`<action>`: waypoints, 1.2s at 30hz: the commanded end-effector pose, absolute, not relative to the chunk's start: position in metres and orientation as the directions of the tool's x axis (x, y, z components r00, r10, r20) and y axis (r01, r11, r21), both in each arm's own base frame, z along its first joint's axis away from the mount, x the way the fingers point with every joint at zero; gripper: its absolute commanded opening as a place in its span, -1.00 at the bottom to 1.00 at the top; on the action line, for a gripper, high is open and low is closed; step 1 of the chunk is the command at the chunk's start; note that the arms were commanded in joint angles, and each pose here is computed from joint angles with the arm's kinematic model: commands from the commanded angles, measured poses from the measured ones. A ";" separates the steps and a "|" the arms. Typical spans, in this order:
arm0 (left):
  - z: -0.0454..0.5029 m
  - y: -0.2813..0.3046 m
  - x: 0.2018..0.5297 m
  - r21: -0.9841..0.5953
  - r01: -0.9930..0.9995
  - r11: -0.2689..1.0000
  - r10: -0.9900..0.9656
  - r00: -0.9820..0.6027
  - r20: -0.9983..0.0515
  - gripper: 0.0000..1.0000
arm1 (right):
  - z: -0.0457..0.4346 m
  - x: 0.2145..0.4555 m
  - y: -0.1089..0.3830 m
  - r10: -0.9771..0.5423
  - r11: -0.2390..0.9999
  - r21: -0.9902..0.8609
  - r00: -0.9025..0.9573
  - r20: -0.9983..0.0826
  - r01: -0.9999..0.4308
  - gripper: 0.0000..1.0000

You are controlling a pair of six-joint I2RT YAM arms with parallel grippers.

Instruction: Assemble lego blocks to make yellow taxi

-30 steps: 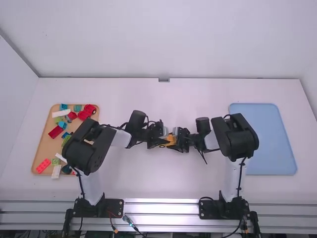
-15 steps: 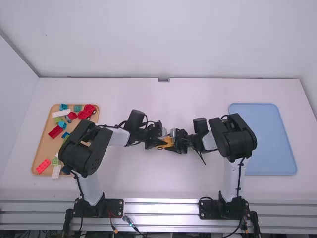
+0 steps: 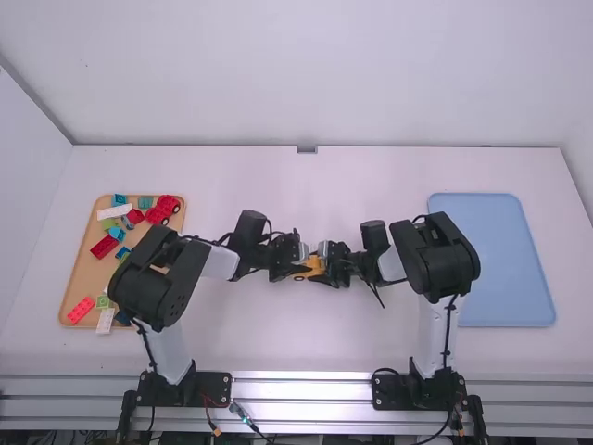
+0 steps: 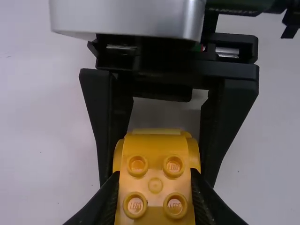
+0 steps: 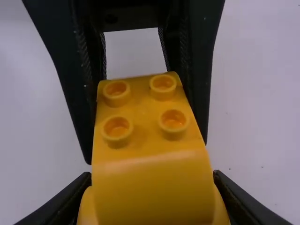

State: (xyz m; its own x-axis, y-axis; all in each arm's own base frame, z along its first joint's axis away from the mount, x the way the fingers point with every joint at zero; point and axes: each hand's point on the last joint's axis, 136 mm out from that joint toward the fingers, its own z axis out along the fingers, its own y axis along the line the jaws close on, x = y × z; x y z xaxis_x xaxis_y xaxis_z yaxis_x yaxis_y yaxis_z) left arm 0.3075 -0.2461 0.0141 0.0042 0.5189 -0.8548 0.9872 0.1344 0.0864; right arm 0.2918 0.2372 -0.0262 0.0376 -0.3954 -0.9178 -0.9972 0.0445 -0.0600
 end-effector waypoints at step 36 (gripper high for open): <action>-0.043 -0.225 0.297 -0.030 0.977 0.213 0.644 -0.163 -0.747 -0.55 | -0.031 0.292 0.238 -0.399 0.047 -0.045 0.022 -0.917 -0.998 0.01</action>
